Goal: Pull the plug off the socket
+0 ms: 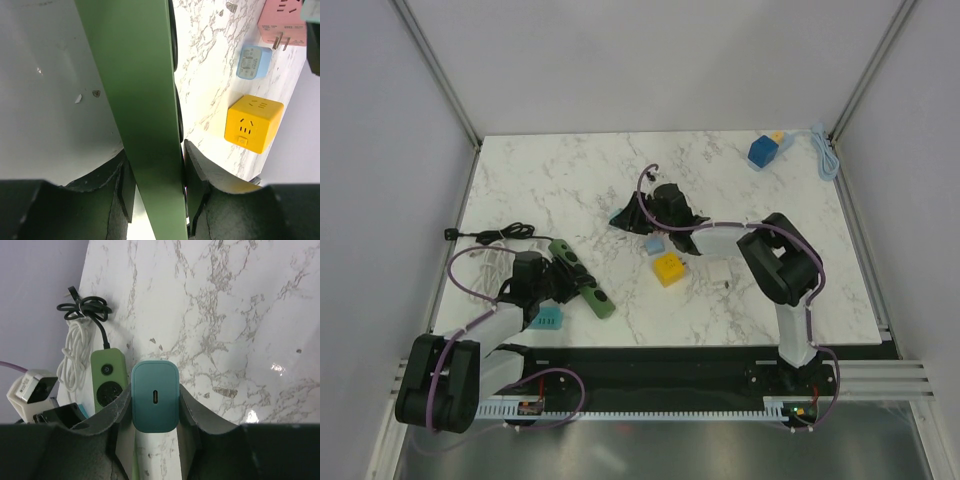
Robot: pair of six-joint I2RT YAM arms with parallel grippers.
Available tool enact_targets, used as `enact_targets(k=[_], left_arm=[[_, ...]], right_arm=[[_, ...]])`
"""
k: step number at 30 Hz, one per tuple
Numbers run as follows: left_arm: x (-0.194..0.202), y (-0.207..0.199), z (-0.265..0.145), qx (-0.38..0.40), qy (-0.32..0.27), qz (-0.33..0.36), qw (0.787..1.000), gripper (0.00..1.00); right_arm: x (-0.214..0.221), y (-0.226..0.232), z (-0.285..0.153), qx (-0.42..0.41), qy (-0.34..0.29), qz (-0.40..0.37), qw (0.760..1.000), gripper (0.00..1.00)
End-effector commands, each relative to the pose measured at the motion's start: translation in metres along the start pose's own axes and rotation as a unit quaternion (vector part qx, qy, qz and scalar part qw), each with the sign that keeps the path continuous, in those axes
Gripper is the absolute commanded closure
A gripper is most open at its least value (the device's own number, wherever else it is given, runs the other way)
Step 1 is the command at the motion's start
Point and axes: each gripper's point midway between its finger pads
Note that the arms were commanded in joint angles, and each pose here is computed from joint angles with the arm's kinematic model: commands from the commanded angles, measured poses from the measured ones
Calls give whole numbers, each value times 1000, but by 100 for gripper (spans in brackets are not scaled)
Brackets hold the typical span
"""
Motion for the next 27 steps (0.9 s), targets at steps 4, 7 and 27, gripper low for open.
enact_targets(k=[4,7,27], left_arm=[[-11,-12,-4,21,-21,63,998,98],[-13,-15,-5,26,-23,70,997,98],[-28,-10,-19,-16,-63,61,996,48]], right_arm=[[-4,0,-21,22,0,-90,996,100],[1,-11,-19,46,23,-122,991,94],[13,-55,1,122,65,-143,980,50]])
Point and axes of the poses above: each gripper's point midway between its finger pads, its own z axis out along the fingers, its own y axis along the line the jaws close on, x = y × z, and after that the axes turned 2 degrees about z, right-handed
